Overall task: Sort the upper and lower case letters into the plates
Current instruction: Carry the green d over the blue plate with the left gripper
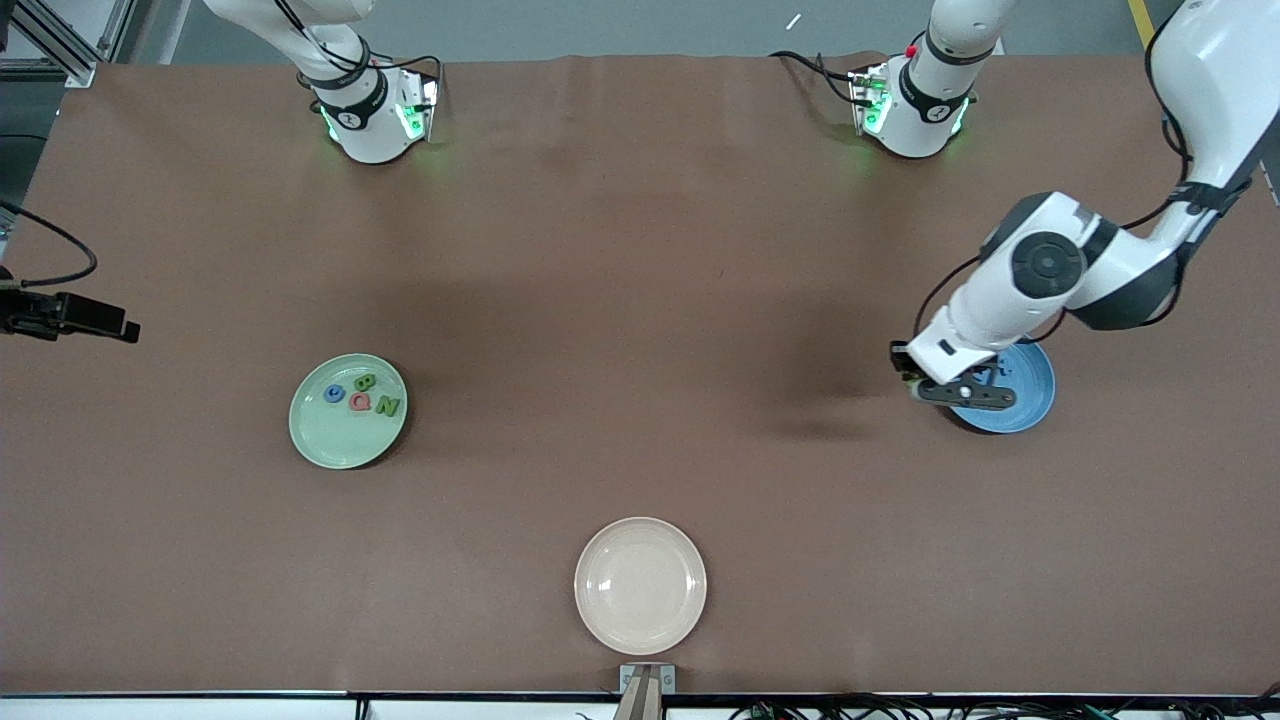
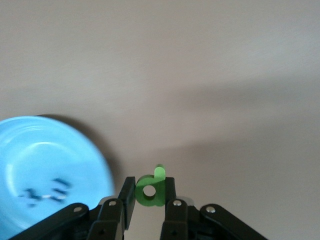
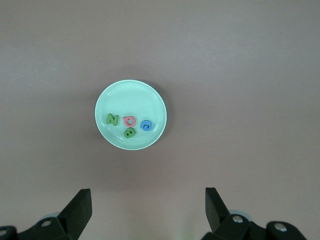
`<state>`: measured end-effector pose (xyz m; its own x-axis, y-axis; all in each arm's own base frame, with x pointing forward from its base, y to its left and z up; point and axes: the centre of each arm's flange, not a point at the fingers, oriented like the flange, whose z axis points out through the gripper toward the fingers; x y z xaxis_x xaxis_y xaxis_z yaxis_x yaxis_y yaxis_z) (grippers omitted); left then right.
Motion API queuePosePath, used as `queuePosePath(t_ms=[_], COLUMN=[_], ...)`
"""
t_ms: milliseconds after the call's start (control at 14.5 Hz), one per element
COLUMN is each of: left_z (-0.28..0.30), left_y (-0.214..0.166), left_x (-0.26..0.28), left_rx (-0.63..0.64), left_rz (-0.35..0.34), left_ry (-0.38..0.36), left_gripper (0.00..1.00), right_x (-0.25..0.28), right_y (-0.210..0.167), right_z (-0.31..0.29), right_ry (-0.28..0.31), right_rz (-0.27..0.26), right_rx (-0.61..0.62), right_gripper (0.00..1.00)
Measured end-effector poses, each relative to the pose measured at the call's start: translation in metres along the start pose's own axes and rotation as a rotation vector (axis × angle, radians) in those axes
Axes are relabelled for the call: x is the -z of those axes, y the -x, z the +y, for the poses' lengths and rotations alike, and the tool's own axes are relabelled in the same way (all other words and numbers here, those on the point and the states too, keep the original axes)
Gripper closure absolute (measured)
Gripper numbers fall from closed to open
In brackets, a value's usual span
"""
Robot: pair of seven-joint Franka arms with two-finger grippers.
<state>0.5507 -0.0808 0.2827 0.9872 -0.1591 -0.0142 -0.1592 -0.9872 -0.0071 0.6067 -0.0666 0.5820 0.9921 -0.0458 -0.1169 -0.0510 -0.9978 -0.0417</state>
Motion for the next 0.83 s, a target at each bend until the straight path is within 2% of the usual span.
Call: queuePosePath(t_ms=[207,345,552,828], left_z=[-0.072,-0.099,-0.108,-0.117], left_y=[0.008,0.012,0.013,0.010], left_x=[-0.011,-0.024,-0.041,-0.059], left_rx=[-0.050,-0.082,-0.131,-0.166], left_rz=[0.012,0.027,0.037,0.032], left_ry=[0.039,0.017,-0.033,-0.039], left_gripper=[0.72,0.72,0.72,0.72], right_x=[0.003,0.011,0.028,0.044], right_y=[0.016,0.024,0.038,0.057], right_z=[-0.001,-0.001,-0.002,-0.002], right_ry=[0.002,0.000,-0.003,-0.008], right_rz=[0.004,0.012,0.028,0.030], right_rx=[0.004,0.005,0.009,0.014], right_gripper=[0.00,0.00,0.00,0.00])
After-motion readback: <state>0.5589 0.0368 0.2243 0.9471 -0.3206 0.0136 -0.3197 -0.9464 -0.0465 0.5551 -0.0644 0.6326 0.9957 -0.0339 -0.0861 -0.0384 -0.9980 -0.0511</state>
